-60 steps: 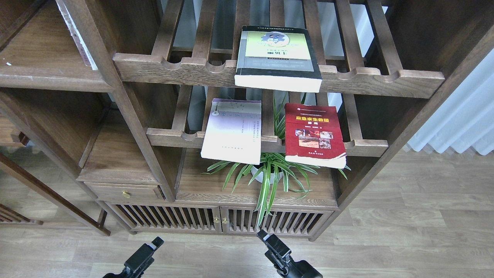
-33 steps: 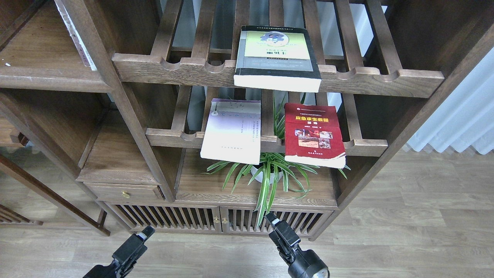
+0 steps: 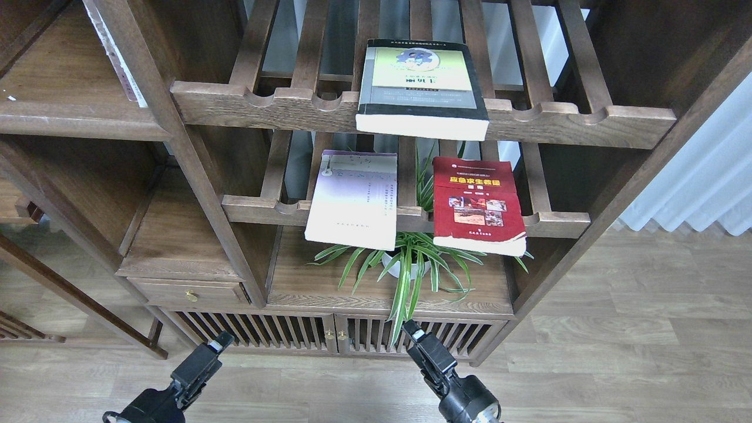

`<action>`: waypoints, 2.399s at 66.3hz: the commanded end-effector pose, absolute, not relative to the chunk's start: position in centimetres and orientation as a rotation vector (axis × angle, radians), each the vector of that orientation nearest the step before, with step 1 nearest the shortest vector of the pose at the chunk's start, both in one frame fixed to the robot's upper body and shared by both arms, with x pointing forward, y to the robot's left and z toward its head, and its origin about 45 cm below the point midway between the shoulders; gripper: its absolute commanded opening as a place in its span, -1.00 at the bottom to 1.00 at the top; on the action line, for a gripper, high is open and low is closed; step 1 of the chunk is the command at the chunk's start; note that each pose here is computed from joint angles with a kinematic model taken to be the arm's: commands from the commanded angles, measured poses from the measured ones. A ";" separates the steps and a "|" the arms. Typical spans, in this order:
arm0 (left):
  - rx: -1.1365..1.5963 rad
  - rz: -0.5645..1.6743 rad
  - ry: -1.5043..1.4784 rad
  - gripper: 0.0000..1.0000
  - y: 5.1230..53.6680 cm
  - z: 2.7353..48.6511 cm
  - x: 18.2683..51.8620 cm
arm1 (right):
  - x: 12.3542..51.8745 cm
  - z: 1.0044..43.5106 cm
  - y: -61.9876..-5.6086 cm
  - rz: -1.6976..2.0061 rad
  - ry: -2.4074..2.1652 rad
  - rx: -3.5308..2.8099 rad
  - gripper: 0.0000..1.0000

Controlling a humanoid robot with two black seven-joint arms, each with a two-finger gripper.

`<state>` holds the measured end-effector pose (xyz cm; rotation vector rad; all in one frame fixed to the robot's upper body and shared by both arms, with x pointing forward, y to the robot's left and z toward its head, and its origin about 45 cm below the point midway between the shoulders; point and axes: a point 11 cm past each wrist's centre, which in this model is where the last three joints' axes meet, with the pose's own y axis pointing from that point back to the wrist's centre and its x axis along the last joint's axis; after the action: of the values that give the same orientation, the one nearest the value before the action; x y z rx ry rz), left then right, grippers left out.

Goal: Organize books on shelf
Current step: 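Raise both grippers from rest toward the shelf, then reach the right gripper up and grasp the red book's bottom edge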

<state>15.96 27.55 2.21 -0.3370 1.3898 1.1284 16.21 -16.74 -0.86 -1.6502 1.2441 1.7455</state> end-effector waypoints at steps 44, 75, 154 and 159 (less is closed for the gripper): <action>-0.369 1.215 1.300 1.00 31.8 3.6 17.7 | 22.1 1.6 -18.7 1.525 1.278 -1.524 0.99; -0.373 1.227 1.281 1.00 32.6 4.0 18.2 | 24.3 3.4 -20.0 1.409 1.277 -1.446 0.99; -0.396 1.253 1.257 1.00 33.6 4.4 18.7 | 26.9 6.1 -22.0 1.312 1.213 -1.257 0.19; -0.398 1.253 1.254 1.00 33.6 4.5 18.7 | 27.0 5.8 -22.3 1.306 1.234 -1.251 0.15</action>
<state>18.68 33.59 4.45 -0.3957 1.2562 1.2523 26.89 -21.80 6.28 -1.2665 1.2034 1.3148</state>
